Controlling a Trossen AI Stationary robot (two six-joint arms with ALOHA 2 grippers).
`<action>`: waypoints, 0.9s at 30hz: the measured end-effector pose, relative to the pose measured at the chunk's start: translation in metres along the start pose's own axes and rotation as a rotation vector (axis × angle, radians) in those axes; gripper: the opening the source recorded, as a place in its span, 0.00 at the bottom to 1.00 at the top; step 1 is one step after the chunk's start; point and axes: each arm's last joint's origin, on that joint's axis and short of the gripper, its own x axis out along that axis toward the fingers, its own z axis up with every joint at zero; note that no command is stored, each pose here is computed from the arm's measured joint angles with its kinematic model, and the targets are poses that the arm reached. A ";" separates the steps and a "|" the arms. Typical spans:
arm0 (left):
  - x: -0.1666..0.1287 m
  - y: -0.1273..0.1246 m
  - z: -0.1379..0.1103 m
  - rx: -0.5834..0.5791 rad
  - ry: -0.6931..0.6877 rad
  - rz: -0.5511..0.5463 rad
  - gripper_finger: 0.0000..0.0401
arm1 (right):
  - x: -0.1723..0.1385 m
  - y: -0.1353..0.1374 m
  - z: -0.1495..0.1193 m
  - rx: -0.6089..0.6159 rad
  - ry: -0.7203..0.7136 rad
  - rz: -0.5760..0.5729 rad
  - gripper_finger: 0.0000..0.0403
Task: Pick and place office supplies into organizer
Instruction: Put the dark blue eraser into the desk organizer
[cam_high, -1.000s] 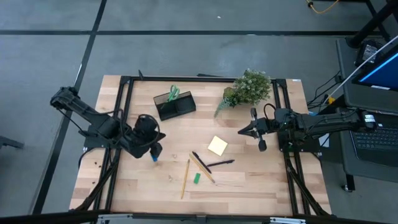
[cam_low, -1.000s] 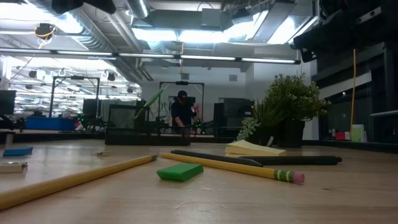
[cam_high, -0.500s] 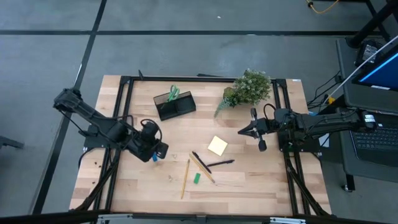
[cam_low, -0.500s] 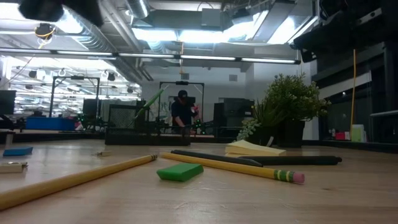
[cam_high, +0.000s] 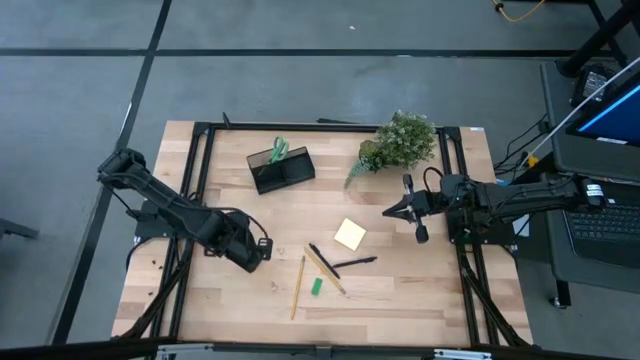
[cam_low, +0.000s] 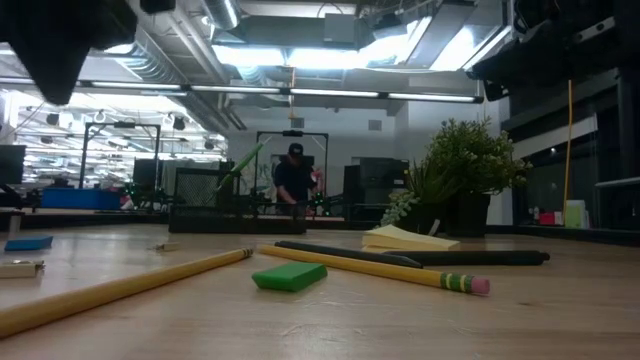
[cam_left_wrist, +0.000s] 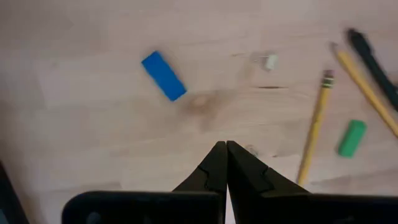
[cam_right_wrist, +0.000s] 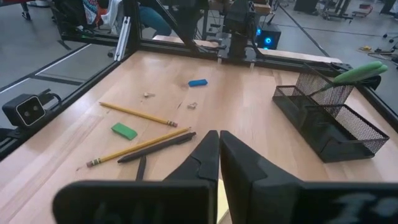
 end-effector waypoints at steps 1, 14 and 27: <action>0.002 0.000 -0.001 -0.025 0.004 0.015 0.00 | 0.000 0.000 0.000 -0.003 0.000 0.000 0.04; 0.014 0.002 -0.003 -0.197 -0.046 0.107 0.02 | 0.000 0.000 0.001 -0.130 -0.010 -0.003 0.04; 0.023 -0.001 0.014 -0.313 -0.146 0.185 0.21 | 0.000 0.000 0.003 -0.106 -0.035 -0.006 0.04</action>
